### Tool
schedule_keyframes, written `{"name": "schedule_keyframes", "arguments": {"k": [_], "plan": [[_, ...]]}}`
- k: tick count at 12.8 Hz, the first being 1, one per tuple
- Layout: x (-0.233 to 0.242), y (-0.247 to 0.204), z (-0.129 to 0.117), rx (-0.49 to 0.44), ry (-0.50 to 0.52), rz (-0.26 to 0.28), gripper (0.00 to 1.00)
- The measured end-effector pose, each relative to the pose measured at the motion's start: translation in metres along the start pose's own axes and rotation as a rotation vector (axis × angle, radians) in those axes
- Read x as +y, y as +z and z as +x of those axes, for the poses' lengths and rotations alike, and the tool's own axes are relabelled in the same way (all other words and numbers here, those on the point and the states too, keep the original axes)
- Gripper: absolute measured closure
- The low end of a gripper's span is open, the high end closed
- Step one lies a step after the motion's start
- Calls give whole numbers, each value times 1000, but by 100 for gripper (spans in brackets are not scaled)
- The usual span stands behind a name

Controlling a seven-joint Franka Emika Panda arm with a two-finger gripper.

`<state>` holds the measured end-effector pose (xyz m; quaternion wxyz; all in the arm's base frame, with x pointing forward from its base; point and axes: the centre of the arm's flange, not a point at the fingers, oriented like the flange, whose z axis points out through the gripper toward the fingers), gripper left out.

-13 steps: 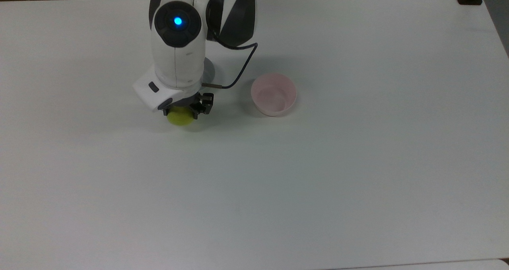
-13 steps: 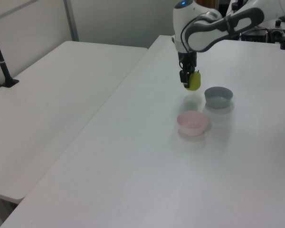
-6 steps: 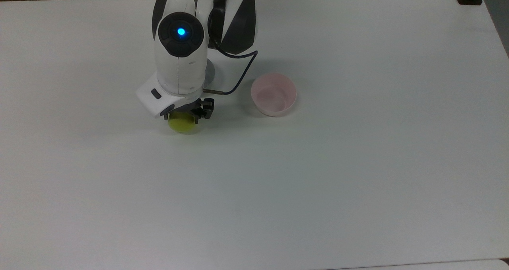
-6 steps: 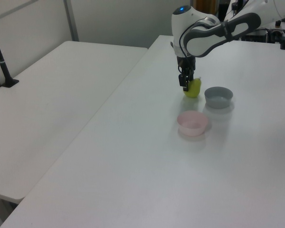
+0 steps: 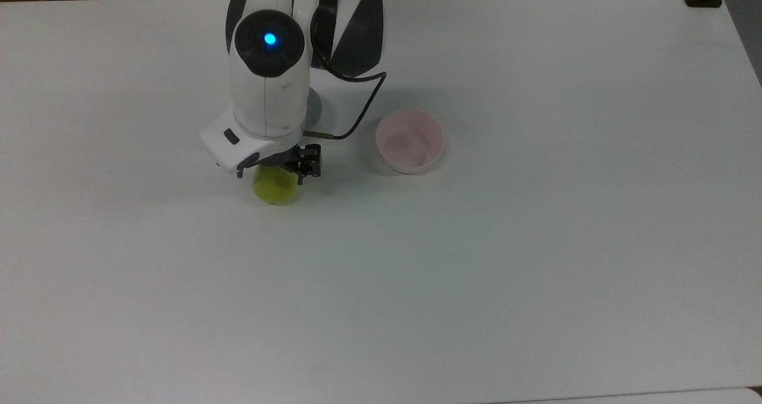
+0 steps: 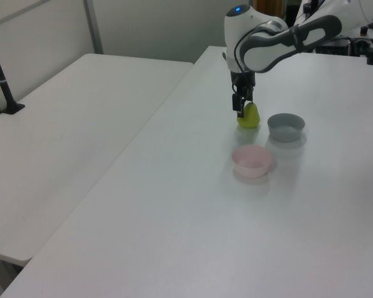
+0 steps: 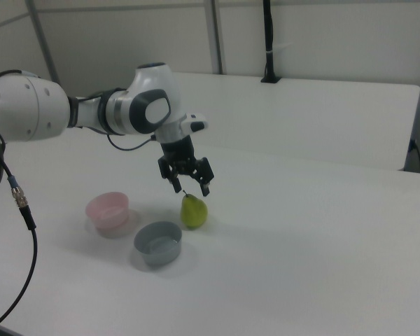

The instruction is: Pick up a pear from the bowl

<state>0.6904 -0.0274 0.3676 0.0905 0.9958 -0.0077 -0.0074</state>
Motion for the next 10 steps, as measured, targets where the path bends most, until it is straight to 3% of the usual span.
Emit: {"name": "schedule_keyframes", "arguments": {"k": [3,7,10], "plan": [[14,-66,-11,63,18,25,0],[46,-166,-71,38,49,87,0],[66,-183,-98,0,71,110,0]]}}
